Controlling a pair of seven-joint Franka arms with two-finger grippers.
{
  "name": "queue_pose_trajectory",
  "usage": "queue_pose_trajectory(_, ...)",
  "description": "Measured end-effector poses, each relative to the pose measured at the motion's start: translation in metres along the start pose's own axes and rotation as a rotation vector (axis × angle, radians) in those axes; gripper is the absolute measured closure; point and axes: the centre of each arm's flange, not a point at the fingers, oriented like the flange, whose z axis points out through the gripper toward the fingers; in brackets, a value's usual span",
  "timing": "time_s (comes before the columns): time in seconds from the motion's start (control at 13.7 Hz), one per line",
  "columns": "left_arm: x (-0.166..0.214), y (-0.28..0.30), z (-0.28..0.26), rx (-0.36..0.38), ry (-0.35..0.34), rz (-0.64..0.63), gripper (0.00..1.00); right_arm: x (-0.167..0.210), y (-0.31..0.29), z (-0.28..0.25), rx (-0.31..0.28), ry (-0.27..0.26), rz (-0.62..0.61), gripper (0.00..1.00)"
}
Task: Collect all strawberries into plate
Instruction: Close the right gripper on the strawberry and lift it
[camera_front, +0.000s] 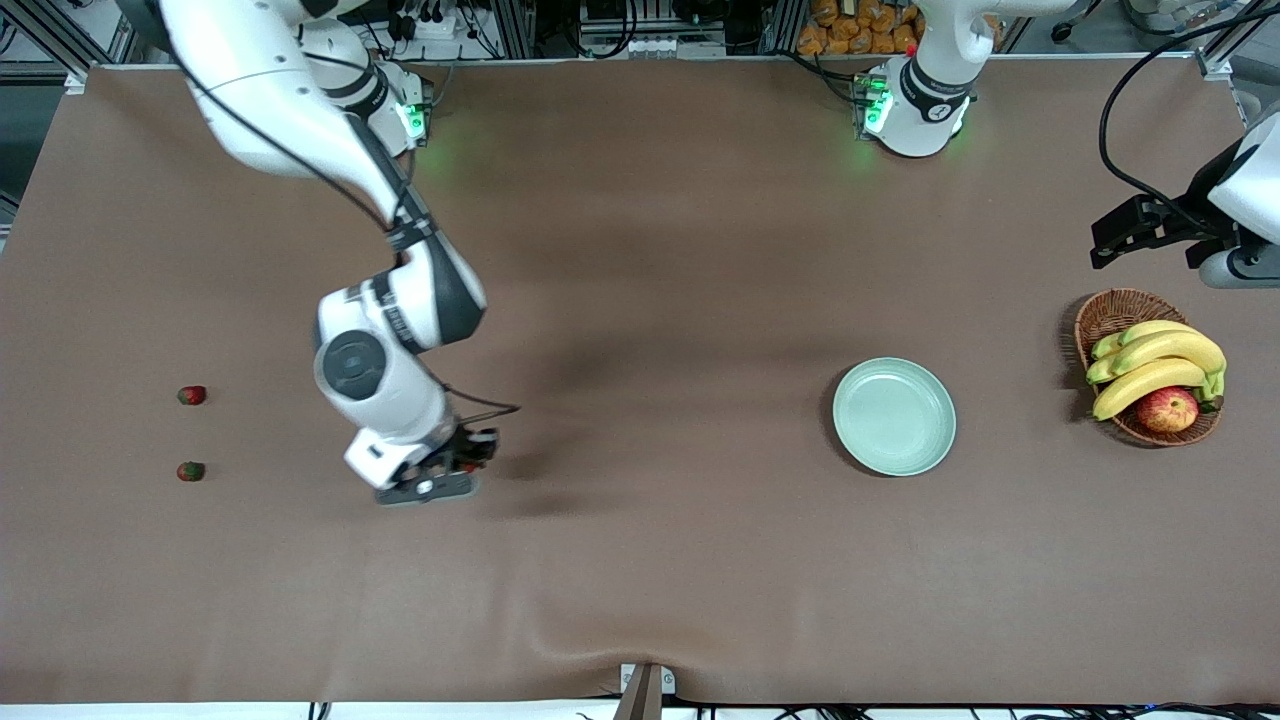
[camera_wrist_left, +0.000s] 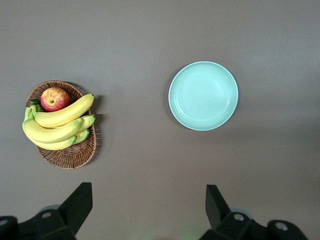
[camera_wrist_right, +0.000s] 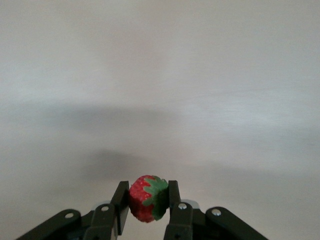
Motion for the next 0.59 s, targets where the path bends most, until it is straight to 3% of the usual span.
queue_pose_trajectory(0.22,0.008,0.004,0.011,0.001,-0.002,0.002,0.0,-0.017,-0.063,0.009,0.01,-0.008,-0.058,0.64)
queue_pose_trajectory(0.59,0.026,0.027,0.039,0.003,-0.025,-0.002,0.0,-0.042,-0.167,0.032,0.039,0.008,0.043,0.64)
